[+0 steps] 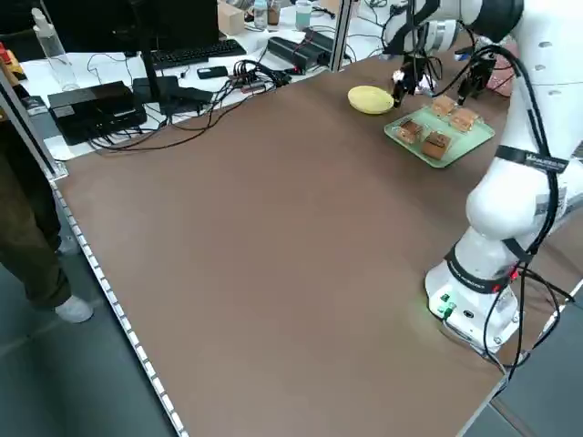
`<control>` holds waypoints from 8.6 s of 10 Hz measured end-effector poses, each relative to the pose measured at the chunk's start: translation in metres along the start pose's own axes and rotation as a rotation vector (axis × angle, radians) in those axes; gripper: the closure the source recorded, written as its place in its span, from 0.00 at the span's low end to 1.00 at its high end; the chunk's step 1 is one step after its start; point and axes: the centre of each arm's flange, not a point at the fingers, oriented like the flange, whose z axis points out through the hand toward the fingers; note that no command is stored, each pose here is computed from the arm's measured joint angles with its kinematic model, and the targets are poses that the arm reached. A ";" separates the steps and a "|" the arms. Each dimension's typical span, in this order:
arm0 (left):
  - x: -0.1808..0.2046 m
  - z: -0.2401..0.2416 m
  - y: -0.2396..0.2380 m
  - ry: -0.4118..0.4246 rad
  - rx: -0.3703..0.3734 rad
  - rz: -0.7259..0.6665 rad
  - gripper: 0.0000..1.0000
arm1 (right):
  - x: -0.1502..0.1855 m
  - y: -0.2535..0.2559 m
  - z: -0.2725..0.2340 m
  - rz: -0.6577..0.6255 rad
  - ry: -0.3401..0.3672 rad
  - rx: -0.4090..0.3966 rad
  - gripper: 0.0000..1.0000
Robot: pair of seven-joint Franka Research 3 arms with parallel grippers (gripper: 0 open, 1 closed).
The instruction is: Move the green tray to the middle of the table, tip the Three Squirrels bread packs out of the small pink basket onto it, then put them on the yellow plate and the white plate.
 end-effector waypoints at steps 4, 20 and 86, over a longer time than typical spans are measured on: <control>-0.003 0.025 0.014 -0.006 -0.010 -0.006 0.00 | -0.015 -0.015 0.003 -0.032 0.018 0.015 0.04; -0.032 0.080 0.005 -0.030 0.050 0.066 0.00 | -0.037 -0.026 0.050 -0.036 0.044 0.038 0.24; 0.129 -0.024 0.036 0.188 -0.031 -0.238 0.50 | 0.072 -0.019 -0.001 0.102 0.035 0.032 0.01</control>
